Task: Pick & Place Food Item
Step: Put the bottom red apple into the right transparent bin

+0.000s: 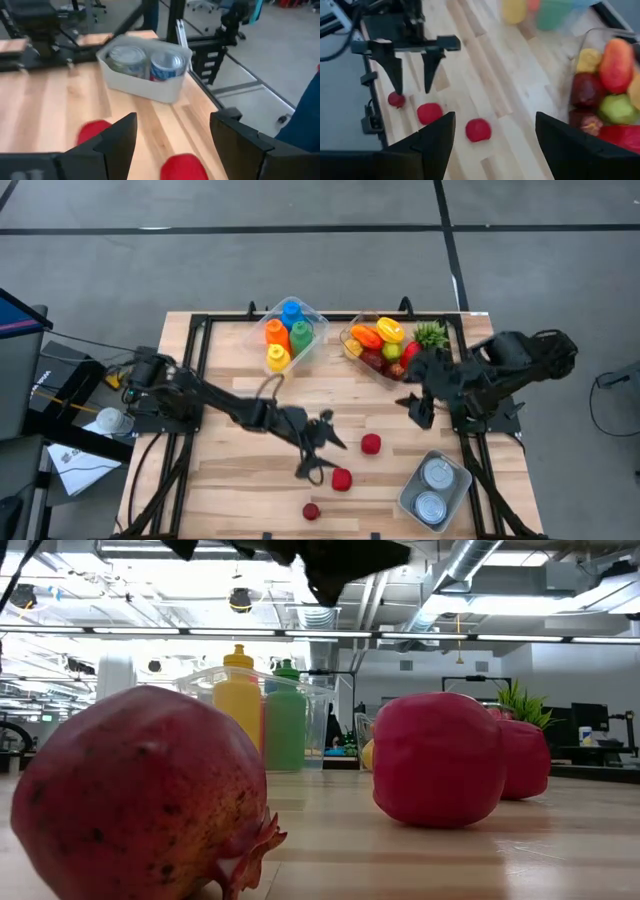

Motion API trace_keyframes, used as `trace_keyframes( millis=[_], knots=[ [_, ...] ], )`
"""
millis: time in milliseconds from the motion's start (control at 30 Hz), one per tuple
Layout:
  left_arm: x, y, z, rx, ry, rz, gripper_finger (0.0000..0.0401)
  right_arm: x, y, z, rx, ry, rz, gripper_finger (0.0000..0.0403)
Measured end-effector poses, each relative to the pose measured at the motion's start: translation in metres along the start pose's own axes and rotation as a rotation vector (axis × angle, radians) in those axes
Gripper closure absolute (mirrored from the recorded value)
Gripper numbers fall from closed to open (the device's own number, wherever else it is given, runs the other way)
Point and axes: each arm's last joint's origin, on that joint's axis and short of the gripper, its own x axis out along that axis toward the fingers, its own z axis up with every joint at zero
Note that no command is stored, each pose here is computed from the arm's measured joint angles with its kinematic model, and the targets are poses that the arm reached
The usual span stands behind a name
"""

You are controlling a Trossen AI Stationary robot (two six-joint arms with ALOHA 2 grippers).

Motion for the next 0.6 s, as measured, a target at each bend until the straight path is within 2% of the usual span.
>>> trace_keyframes(
  millis=[133, 267, 467, 600],
  knots=[
    [0.025, -0.019, -0.020, 0.015, -0.019, -0.007, 0.0162, 0.007, 0.018, -0.007, -0.017, 0.016, -0.004, 0.0138],
    [0.041, -0.038, -0.038, -0.017, -0.011, -0.001, 0.0155, 0.014, 0.033, -0.013, -0.037, 0.031, -0.012, 0.0138],
    [0.062, -0.057, -0.070, 0.007, 0.019, 0.140, 0.0121, 0.033, 0.055, -0.020, -0.071, 0.077, -0.030, 0.0138],
    [0.074, -0.057, -0.081, -0.043, 0.038, 0.164, 0.0102, 0.042, 0.067, -0.025, -0.088, 0.100, -0.039, 0.0138]
  ],
)
